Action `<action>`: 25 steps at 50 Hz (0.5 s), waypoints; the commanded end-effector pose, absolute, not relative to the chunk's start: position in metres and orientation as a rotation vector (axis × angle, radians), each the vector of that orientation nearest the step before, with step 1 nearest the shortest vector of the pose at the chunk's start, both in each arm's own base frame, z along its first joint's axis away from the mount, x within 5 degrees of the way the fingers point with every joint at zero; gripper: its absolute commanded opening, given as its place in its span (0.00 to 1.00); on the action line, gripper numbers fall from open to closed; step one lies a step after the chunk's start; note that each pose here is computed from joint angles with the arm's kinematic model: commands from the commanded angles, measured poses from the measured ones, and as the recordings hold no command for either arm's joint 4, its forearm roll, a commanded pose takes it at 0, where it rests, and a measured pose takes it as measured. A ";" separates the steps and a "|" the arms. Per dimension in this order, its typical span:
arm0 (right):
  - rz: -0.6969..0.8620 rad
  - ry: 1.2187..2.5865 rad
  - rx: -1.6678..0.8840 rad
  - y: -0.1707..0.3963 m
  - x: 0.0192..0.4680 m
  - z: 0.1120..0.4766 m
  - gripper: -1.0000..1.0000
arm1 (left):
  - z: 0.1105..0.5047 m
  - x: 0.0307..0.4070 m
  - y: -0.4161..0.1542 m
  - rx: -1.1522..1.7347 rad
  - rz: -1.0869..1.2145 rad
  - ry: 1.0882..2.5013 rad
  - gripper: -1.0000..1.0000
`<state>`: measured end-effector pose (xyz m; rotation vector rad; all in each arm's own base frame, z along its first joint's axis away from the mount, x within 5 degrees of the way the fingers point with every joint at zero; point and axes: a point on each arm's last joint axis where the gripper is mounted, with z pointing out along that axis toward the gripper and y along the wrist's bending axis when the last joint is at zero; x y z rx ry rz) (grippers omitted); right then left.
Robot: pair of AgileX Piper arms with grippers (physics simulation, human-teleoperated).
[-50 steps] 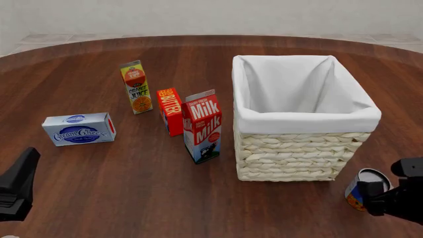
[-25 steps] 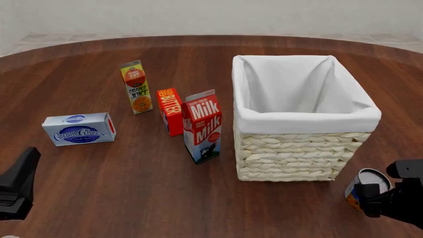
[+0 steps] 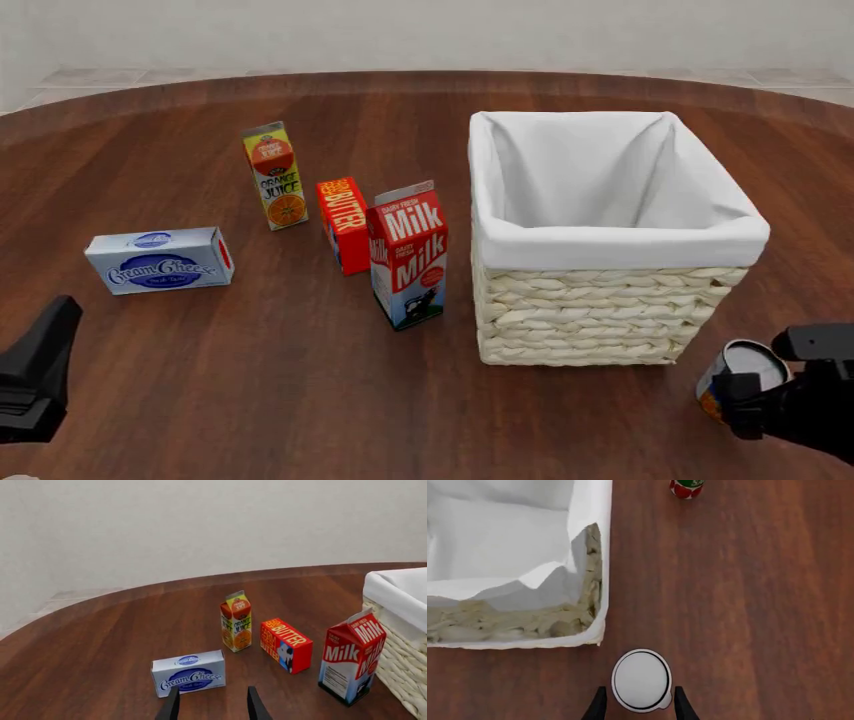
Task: Pick up the alphabet soup and the tomato sauce, and put them in the basket.
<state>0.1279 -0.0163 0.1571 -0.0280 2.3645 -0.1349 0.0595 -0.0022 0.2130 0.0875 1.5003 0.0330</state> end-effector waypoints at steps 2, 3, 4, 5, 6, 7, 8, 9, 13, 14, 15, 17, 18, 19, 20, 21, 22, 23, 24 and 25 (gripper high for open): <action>-0.138 2.378 -0.026 -0.017 0.130 0.153 1.00 | 0.213 0.059 -0.002 0.087 0.033 1.500 1.00; -0.140 2.377 -0.025 -0.018 0.129 0.153 1.00 | 0.213 0.059 -0.002 0.087 0.034 1.499 1.00; -0.140 2.377 -0.025 -0.018 0.129 0.153 1.00 | 0.213 0.059 -0.002 0.087 0.034 1.499 1.00; -0.139 2.378 -0.026 -0.017 0.129 0.153 1.00 | 0.213 0.059 -0.002 0.086 0.033 1.499 1.00; -0.138 2.378 -0.027 -0.017 0.128 0.153 1.00 | 0.213 0.059 -0.002 0.086 0.033 1.499 1.00; -0.138 2.379 -0.027 -0.017 0.128 0.152 1.00 | 0.213 0.059 -0.002 0.087 0.033 1.499 1.00; -0.138 2.379 -0.027 -0.017 0.128 0.152 1.00 | 0.213 0.059 -0.002 0.088 0.033 1.499 1.00; -0.138 2.378 -0.025 -0.017 0.128 0.152 1.00 | 0.213 0.059 -0.002 0.087 0.033 1.499 1.00; -0.138 2.379 -0.022 -0.017 0.127 0.151 1.00 | 0.213 0.060 -0.002 0.088 0.034 1.499 1.00; -0.138 2.379 -0.024 -0.017 0.127 0.151 1.00 | 0.213 0.060 -0.002 0.087 0.033 1.499 1.00; -0.136 2.380 -0.022 -0.017 0.126 0.151 1.00 | 0.213 0.060 -0.002 0.088 0.034 1.499 1.00; -0.138 2.379 -0.024 -0.017 0.126 0.151 1.00 | 0.213 0.060 -0.002 0.087 0.034 1.499 1.00; -0.132 2.377 -0.028 -0.016 0.125 0.152 1.00 | 0.213 0.060 -0.002 0.087 0.033 1.499 1.00; -0.133 2.373 -0.032 -0.016 0.125 0.153 0.00 | 0.213 0.060 -0.002 0.088 0.034 1.498 1.00; -0.130 2.370 -0.032 -0.015 0.124 0.154 0.00 | 0.213 0.060 -0.002 0.090 0.033 1.499 1.00; -0.132 2.366 -0.039 -0.015 0.124 0.155 0.00 | 0.213 0.060 -0.002 0.090 0.033 1.499 1.00; -0.132 2.366 -0.039 -0.015 0.124 0.155 0.00 | 0.213 0.060 -0.002 0.090 0.033 1.499 1.00; -0.132 2.362 -0.039 -0.015 0.124 0.156 0.00 | 0.213 0.060 -0.002 0.090 0.034 1.500 1.00; -0.132 2.360 -0.041 -0.015 0.124 0.156 0.00 | 0.213 0.060 -0.002 0.089 0.034 1.499 1.00; -0.129 2.358 -0.046 -0.014 0.123 0.157 0.00 | 0.213 0.060 -0.002 0.088 0.034 1.499 1.00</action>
